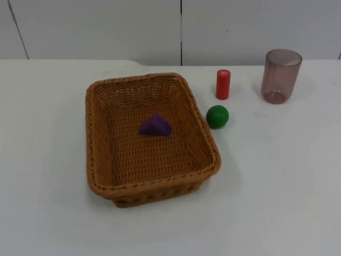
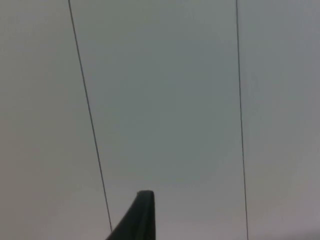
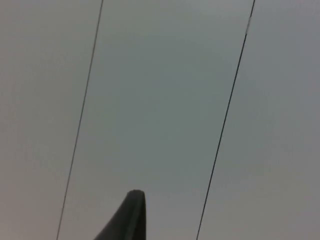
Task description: Pick up the basket with the left hand and place the triangular block into the basket with the right hand.
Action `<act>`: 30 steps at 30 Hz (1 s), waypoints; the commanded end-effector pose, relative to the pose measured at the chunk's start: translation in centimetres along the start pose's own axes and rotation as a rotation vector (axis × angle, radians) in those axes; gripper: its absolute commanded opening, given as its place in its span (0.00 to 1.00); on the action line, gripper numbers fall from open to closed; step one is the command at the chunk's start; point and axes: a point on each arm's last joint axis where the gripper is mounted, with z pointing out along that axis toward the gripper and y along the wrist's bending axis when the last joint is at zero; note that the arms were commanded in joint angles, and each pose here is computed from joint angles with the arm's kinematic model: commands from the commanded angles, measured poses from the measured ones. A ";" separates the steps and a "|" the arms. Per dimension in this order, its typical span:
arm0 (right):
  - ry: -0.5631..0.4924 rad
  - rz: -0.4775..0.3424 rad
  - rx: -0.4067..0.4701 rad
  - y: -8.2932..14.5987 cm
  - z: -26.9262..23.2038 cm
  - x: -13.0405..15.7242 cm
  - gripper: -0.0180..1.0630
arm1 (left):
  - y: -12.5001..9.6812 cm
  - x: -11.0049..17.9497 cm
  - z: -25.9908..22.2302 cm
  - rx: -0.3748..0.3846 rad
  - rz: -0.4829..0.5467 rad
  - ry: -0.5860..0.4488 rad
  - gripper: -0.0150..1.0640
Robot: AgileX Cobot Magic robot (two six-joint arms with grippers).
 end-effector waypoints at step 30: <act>0.311 0.126 -0.111 2.0 0.6 6.9 0.99 | -1.9 4.5 -5.8 -0.054 0.072 0.096 0.96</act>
